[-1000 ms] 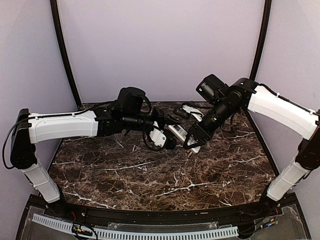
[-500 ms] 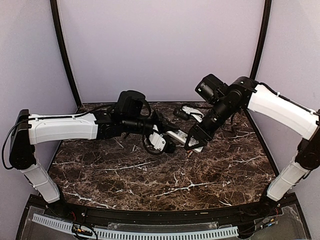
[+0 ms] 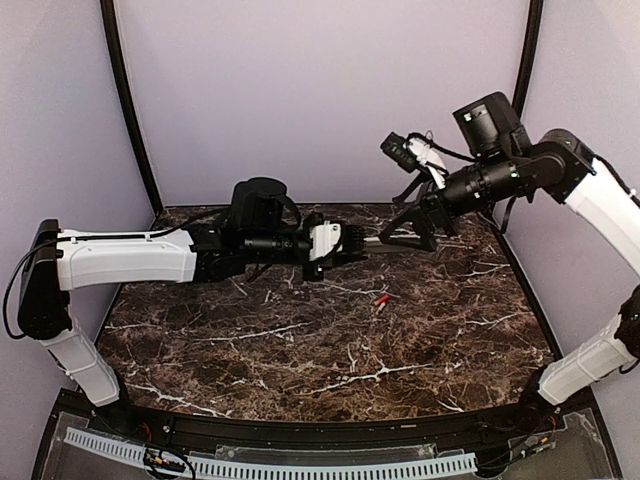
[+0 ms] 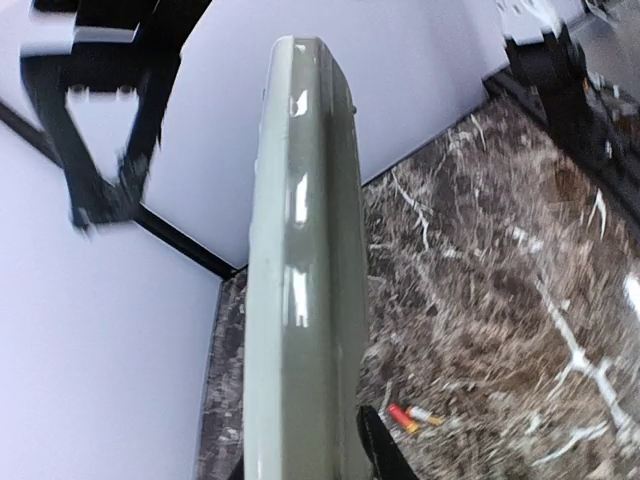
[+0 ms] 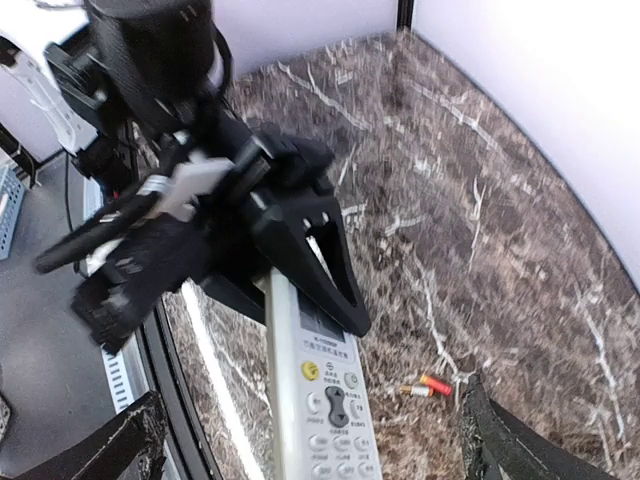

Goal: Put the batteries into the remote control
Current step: Pass from the right arm to the left, then pass from the left arm to the right

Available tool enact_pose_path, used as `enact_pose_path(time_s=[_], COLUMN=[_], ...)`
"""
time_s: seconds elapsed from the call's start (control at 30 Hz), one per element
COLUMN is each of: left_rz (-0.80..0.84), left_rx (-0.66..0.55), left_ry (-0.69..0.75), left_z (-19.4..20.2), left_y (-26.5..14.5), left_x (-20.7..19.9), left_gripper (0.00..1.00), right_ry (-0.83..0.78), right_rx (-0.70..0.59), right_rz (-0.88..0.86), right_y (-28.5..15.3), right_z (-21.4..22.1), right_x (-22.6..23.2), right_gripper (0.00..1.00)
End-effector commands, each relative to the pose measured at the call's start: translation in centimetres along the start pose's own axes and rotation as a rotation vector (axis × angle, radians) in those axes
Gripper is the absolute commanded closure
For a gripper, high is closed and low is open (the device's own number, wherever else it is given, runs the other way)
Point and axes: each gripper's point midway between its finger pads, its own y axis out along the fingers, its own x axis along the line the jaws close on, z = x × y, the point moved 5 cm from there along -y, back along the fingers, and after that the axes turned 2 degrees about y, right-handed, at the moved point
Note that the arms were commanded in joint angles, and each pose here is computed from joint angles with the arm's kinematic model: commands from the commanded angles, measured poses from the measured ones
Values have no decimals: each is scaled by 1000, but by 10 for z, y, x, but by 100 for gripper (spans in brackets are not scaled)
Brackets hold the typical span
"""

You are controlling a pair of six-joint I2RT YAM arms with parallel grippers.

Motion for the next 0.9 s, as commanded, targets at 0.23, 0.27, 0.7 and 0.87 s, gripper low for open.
enact_pose_path(time_s=[0.23,0.27,0.7,0.87], left_rz=[-20,-20,-187,-149], left_rx=[-437,-452,-706,-727], left_ry=[-969,-997,-1045,-1010], left_z=[-58,-56,-65,-71], left_y=[-30,-31,-55,-53], left_x=[33,30,46,43], left_gripper=[100,100,100,100], right_ry=[-157,-116,85,107], right_rx=[-435,-453,-688,-692], right_rz=[-11,-23,-289,-381], right_y=[-88,-91,-66,-52], right_z=[-48,-47,-53,-58], right_x=[18,15,13,13], right_gripper=[2,1,11,15])
